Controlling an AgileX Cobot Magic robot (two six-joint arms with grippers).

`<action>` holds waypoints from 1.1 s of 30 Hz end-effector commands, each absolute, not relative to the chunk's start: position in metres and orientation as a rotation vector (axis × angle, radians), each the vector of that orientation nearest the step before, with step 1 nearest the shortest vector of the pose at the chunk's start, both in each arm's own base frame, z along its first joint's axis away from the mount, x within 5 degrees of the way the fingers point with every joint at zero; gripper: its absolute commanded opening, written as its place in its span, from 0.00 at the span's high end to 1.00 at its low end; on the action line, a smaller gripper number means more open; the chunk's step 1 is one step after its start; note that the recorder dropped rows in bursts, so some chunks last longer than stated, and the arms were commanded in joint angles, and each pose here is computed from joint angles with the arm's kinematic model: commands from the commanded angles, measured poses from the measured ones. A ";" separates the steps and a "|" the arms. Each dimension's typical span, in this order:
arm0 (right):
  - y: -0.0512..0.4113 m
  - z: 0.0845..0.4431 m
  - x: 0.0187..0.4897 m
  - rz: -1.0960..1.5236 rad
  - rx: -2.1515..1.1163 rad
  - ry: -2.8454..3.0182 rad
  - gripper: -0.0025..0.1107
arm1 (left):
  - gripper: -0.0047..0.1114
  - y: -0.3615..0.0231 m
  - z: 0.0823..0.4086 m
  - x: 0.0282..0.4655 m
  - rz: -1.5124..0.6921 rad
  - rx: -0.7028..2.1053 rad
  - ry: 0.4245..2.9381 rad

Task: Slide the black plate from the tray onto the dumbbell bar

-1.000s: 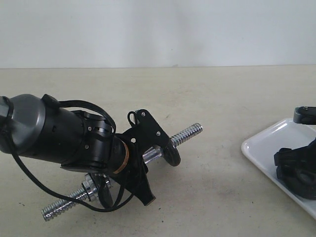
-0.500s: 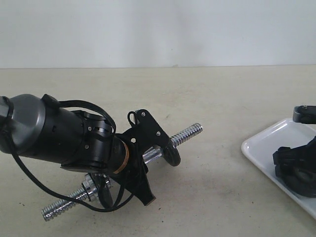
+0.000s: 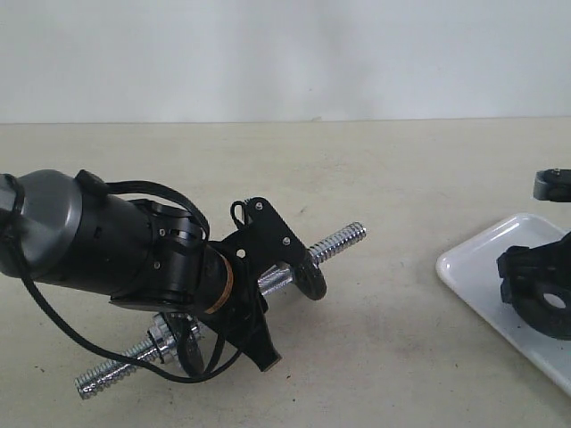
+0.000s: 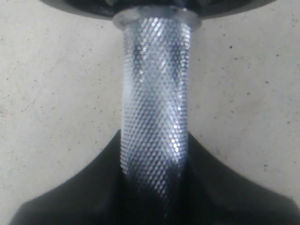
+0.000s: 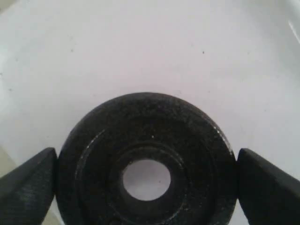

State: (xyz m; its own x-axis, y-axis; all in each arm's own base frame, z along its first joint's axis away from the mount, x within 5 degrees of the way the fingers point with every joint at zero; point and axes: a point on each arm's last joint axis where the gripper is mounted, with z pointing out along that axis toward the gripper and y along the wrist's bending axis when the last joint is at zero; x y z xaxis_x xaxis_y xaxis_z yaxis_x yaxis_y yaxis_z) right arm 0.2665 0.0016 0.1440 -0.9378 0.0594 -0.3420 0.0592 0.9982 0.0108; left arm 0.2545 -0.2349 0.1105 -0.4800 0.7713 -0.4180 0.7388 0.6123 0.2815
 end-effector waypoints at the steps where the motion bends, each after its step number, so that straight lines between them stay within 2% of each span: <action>1: 0.003 0.164 0.276 0.029 0.047 2.721 0.98 | 0.92 -0.240 0.121 0.255 0.051 1.187 2.289; 10: 0.019 0.188 0.291 0.241 -0.107 2.680 0.98 | 0.92 -0.240 0.121 0.255 0.057 1.200 2.278; 20: 0.042 0.213 0.298 0.515 -0.462 2.561 0.98 | 0.92 -0.240 0.122 0.256 0.064 1.225 2.252; 33: 0.063 0.227 0.294 0.717 -0.890 2.255 0.98 | 0.92 -0.238 0.174 0.254 0.050 1.207 2.089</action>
